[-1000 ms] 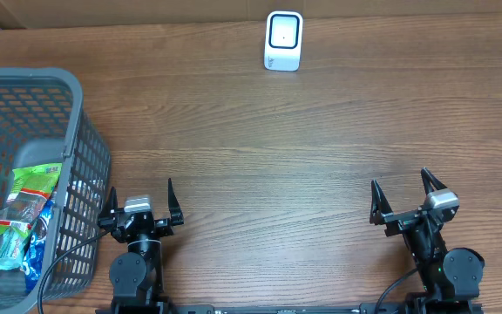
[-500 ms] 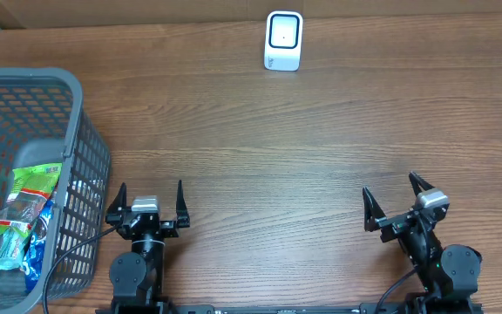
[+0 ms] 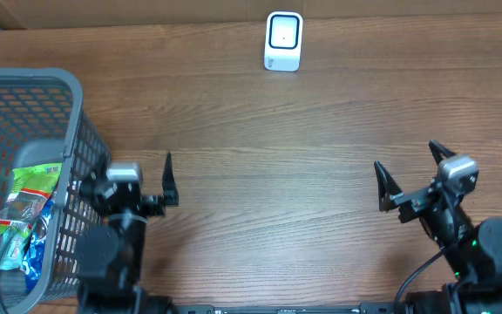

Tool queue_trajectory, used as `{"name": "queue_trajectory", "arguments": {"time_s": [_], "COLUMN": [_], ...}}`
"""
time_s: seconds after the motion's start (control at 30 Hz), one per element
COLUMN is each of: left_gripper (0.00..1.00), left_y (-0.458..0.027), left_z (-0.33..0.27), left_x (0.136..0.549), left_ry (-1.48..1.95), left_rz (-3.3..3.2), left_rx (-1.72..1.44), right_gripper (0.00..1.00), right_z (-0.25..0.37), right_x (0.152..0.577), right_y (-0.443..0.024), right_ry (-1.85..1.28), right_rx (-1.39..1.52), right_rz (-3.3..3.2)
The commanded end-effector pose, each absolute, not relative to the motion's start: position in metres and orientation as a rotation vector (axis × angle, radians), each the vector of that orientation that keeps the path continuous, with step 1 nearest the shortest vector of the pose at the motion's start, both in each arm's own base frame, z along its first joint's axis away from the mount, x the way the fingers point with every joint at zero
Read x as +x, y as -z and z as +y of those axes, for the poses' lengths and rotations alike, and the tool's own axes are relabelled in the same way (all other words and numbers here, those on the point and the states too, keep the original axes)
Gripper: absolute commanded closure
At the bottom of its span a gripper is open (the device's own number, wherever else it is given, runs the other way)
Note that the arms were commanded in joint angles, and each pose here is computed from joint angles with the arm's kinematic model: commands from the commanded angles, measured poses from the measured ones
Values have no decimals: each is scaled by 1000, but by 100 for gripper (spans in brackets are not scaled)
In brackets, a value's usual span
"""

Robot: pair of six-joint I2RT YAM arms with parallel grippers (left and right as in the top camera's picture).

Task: Scan the item barcode
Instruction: 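Reach the left gripper into the grey basket toward the green snack bag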

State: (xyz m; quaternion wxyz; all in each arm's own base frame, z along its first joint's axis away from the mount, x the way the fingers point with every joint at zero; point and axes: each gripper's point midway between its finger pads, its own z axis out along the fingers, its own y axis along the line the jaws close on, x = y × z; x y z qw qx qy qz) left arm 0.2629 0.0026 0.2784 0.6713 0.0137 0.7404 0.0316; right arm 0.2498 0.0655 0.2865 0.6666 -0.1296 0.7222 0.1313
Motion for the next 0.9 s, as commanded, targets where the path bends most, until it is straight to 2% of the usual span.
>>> {"name": "queue_trajectory", "arguments": {"time_s": [0.0,0.3,0.47,0.67,0.87], "left_gripper": [0,0,0,0,0], "left_y": [-331,-386,-417,-398,-392], "left_z": [-13,-18,-43,-84,-113], "left_x": [285,339,355,346,334], "left_ry": [-45,-6,157,468,790], "left_rz": [1687,1991,2096,2162,2231], "left_rx": [156,196,285,414,332], "right_gripper": [0,0,0,0,0], "right_z": [74,81,90,91,92], "right_x": [257,287,313,337,351], "right_y": [-318,-335,-333,-327,-328], "right_ry": [-336,-419,-516,-582,-576], "right_rx": [-330,-342,-385,-269,-278], "right_rz": [1659,1971,2246,2345,2312]}}
